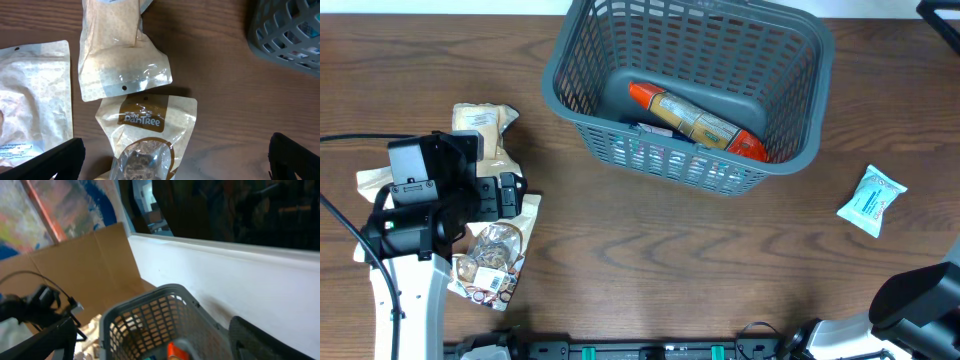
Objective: Pack container
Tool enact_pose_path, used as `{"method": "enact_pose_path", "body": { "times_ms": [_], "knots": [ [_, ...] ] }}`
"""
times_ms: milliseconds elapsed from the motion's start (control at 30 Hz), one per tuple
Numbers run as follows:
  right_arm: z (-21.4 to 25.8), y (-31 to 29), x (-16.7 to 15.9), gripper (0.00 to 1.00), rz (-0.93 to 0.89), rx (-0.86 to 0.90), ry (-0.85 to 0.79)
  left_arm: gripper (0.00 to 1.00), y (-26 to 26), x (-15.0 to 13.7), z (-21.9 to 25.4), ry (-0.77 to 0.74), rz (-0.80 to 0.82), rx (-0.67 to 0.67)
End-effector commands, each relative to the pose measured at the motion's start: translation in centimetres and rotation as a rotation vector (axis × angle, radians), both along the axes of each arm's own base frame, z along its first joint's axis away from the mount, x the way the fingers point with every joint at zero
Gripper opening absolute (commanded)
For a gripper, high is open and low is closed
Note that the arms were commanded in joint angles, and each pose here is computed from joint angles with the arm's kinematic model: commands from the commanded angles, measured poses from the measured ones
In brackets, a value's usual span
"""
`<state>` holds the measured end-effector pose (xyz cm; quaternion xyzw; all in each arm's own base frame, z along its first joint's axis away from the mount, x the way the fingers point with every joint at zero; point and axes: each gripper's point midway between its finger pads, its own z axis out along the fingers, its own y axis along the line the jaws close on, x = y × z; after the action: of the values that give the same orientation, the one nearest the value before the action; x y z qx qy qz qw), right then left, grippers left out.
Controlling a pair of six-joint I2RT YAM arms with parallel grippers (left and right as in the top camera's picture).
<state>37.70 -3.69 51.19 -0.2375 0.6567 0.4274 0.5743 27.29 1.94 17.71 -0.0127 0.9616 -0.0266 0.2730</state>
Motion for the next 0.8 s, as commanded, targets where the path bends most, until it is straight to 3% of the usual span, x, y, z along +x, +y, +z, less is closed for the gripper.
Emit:
{"method": "enact_pose_path", "body": {
  "times_ms": [0, 200, 400, 533, 767],
  "knots": [
    [1.5, -1.0, 0.7, 0.79, -0.055, 0.115, 0.033, 0.99, 0.1, -0.1, 0.1, 0.001, 0.013, -0.004],
    [0.9, -5.5, 4.9, 0.79, -0.240, 0.469, 0.282, 0.99, 0.1, -0.1, 0.0, 0.004, 0.013, -0.005],
    [-4.7, -10.5, 8.9, 0.83, -0.546, 0.694, 0.525, 0.99, 0.1, -0.3, -0.1, 0.012, 0.013, -0.006],
    [-11.0, -12.8, 9.6, 0.91, -0.807, 0.667, 0.678, 0.99, 0.1, -0.4, -0.1, 0.019, 0.013, -0.007],
    [-20.1, -14.1, 6.9, 0.97, -1.108, 0.381, 0.898, 0.99, 0.1, -0.4, -0.1, 0.019, 0.013, -0.006]
  ]
}}
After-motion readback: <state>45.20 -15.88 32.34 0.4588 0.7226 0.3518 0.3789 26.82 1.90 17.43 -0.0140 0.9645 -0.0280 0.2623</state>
